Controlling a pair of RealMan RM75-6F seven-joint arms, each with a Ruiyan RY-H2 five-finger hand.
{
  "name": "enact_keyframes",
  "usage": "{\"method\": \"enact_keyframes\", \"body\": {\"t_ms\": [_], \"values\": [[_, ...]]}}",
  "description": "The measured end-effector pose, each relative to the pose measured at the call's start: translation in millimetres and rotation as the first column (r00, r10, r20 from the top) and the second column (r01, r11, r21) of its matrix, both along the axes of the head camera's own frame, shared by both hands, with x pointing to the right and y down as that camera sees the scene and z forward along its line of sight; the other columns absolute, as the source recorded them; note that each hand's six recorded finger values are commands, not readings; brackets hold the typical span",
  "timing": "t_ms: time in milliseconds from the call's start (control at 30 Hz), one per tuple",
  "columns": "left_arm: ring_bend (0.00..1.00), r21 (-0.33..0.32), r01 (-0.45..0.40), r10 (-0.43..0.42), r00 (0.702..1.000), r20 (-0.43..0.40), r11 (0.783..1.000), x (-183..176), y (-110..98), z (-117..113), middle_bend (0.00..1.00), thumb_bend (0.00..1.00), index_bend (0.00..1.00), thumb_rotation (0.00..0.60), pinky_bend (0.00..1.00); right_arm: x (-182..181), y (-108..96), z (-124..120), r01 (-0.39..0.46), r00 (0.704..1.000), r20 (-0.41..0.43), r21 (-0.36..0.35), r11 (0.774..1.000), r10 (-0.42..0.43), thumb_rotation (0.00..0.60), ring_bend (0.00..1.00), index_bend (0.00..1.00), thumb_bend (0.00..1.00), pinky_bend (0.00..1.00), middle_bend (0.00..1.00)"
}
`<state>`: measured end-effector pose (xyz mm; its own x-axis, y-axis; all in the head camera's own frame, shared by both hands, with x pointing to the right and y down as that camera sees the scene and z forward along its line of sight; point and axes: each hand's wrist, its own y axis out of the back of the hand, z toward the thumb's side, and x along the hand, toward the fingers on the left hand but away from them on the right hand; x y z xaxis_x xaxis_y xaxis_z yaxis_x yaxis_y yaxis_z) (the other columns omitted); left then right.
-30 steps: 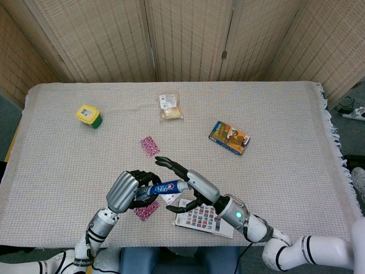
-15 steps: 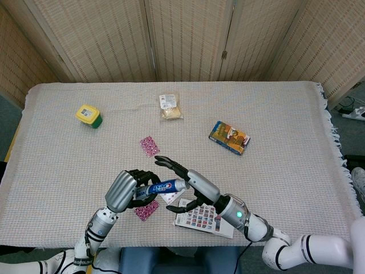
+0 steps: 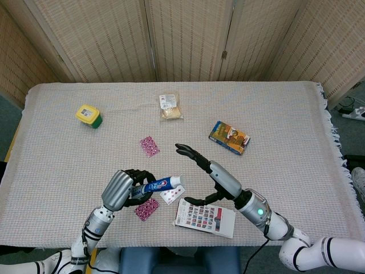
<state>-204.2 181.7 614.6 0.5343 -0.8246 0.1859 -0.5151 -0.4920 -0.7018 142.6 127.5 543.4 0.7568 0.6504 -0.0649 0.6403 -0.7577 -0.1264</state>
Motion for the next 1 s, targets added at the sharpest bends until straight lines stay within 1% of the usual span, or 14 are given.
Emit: {"method": "enact_keyframes", "body": {"t_ms": [67,167,300,367,467,500,633,700,800,833,933,1000], "values": [[0.69,-0.027,0.007,-0.006,0.999,0.034,1.0,-4,-2,8,0.83,0.77,0.77,0.6,0.66,9,-3,-6,-0.01,1.0,-0.017,0.026,1.0,0.011,0.576,0.0,0.0,0.33,0.0,0.0],[0.68,-0.073,0.027,-0.019,0.994,0.108,0.997,-14,-5,24,0.83,0.77,0.77,0.6,0.63,24,-8,-12,-0.027,0.998,-0.051,0.06,0.998,0.03,0.575,0.0,0.0,0.33,0.0,0.0],[0.67,-0.127,0.079,-0.05,0.975,0.219,0.989,-31,-12,49,0.83,0.77,0.76,0.6,0.62,46,-9,-14,-0.052,0.992,-0.108,0.09,0.995,0.062,0.574,0.0,0.0,0.33,0.0,0.0],[0.67,-0.132,0.099,-0.06,0.961,0.271,0.986,-39,-15,58,0.83,0.77,0.76,0.6,0.62,56,-9,-12,-0.063,0.988,-0.135,0.1,0.993,0.076,0.574,0.0,0.0,0.33,0.0,0.0],[0.67,-0.131,0.129,-0.074,0.929,0.363,0.983,-51,-19,71,0.83,0.78,0.75,0.6,0.62,68,-8,-8,-0.07,0.98,-0.176,0.116,0.991,0.09,0.575,0.0,0.0,0.33,0.0,0.0],[0.66,-0.131,0.145,-0.082,0.913,0.399,0.981,-56,-20,77,0.83,0.78,0.75,0.6,0.62,71,-7,-6,-0.071,0.977,-0.19,0.12,0.99,0.093,0.575,0.0,0.0,0.33,0.0,0.0],[0.64,-0.141,0.198,-0.102,0.858,0.503,0.97,-71,-22,93,0.8,0.78,0.71,0.6,0.61,84,-4,0,-0.076,0.965,-0.24,0.127,0.989,0.105,0.575,0.0,0.0,0.32,0.0,0.0],[0.62,-0.15,0.218,-0.103,0.832,0.546,0.964,-77,-22,101,0.77,0.78,0.66,0.6,0.59,87,-3,2,-0.079,0.962,-0.25,0.125,0.989,0.108,0.575,0.0,0.0,0.33,0.0,0.0],[0.56,-0.167,0.232,-0.094,0.807,0.583,0.958,-82,-21,110,0.71,0.77,0.56,0.6,0.57,91,-2,4,-0.078,0.959,-0.263,0.122,0.989,0.108,0.575,0.0,0.0,0.33,0.0,0.0],[0.53,-0.174,0.236,-0.091,0.803,0.589,0.956,-83,-20,112,0.67,0.75,0.51,0.6,0.56,92,-1,5,-0.077,0.957,-0.27,0.123,0.989,0.108,0.575,0.0,0.0,0.33,0.0,0.0],[0.36,-0.198,0.244,-0.078,0.793,0.604,0.949,-85,-17,116,0.47,0.6,0.29,0.6,0.47,96,0,6,-0.073,0.951,-0.289,0.131,0.989,0.108,0.575,0.0,0.0,0.33,0.0,0.0],[0.29,-0.209,0.251,-0.078,0.794,0.602,0.945,-85,-16,115,0.39,0.56,0.2,0.6,0.42,99,1,7,-0.071,0.946,-0.305,0.138,0.988,0.11,0.575,0.0,0.0,0.33,0.0,0.0]]}}
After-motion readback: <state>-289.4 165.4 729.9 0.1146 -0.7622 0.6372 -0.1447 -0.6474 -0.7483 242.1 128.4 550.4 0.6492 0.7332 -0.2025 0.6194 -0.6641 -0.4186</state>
